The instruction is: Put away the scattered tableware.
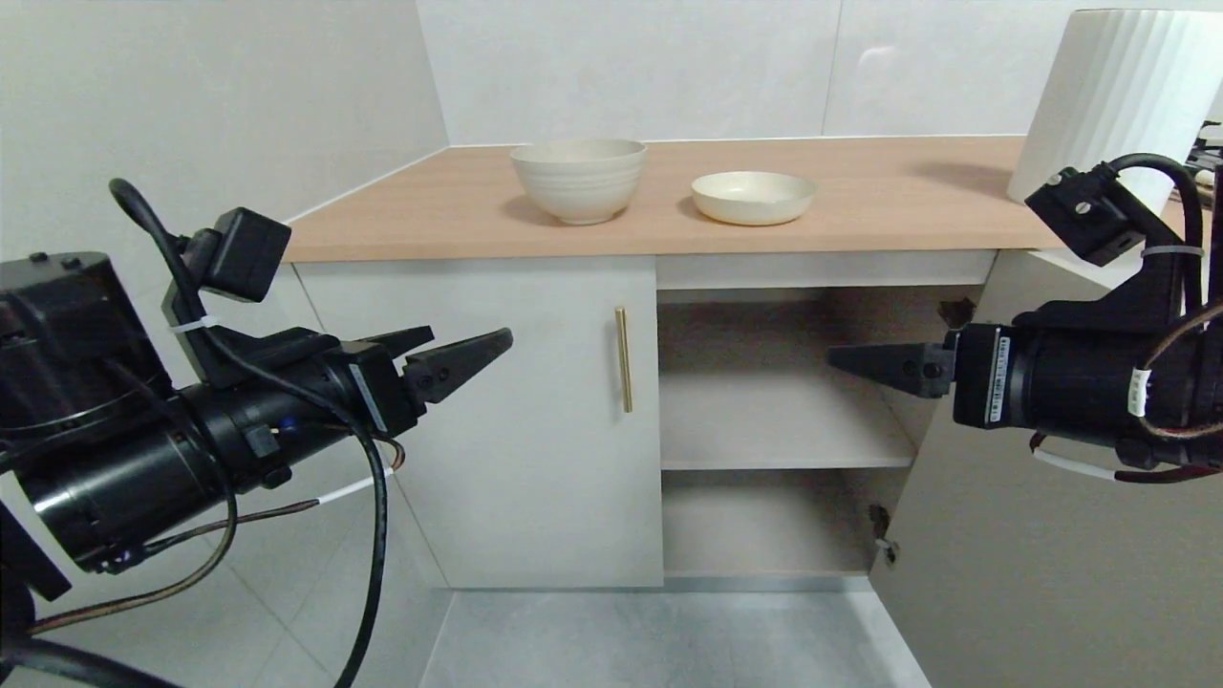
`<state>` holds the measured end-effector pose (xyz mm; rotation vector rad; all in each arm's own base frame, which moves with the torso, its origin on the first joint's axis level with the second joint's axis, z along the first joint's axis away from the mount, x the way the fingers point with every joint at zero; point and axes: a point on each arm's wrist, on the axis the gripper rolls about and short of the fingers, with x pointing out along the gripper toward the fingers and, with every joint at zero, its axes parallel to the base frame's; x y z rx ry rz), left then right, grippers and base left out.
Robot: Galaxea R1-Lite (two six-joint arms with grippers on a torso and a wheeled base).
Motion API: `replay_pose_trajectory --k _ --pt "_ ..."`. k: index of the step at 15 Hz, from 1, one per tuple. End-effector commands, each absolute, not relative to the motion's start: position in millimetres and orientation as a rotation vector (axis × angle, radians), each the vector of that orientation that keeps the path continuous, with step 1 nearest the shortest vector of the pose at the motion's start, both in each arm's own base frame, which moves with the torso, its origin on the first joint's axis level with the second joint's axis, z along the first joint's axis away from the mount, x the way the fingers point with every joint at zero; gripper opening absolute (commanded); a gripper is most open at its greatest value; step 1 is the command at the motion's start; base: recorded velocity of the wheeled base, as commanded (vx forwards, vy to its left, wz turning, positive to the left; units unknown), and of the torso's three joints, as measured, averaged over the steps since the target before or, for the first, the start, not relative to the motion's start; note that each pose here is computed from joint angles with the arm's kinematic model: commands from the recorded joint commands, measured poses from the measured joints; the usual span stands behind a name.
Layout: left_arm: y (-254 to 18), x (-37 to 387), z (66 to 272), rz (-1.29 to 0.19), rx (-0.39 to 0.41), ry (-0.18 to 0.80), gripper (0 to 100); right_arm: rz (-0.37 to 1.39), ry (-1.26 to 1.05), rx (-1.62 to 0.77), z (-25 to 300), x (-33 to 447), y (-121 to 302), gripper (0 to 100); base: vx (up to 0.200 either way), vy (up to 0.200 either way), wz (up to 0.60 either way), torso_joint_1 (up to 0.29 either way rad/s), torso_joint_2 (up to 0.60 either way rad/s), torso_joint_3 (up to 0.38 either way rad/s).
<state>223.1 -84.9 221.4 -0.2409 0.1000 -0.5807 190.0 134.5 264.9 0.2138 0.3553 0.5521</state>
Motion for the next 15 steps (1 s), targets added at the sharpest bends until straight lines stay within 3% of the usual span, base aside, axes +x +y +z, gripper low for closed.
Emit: replay_pose_trajectory --k 1,7,15 --pt "-84.5 222.1 223.3 -0.582 -0.242 0.092 100 0.572 0.343 0.217 268.1 183.7 133.8 100 0.200 0.000 0.00 0.007 0.01 0.002" --pt "-84.4 221.7 223.3 -0.582 -0.242 0.092 100 0.631 0.340 0.221 269.0 174.3 128.9 100 0.200 0.000 0.00 0.002 0.00 0.004" --pt "-84.0 215.1 228.1 -0.594 -0.244 0.072 100 0.630 0.355 0.205 262.7 174.7 129.2 100 0.000 0.000 0.00 0.000 0.00 0.000"
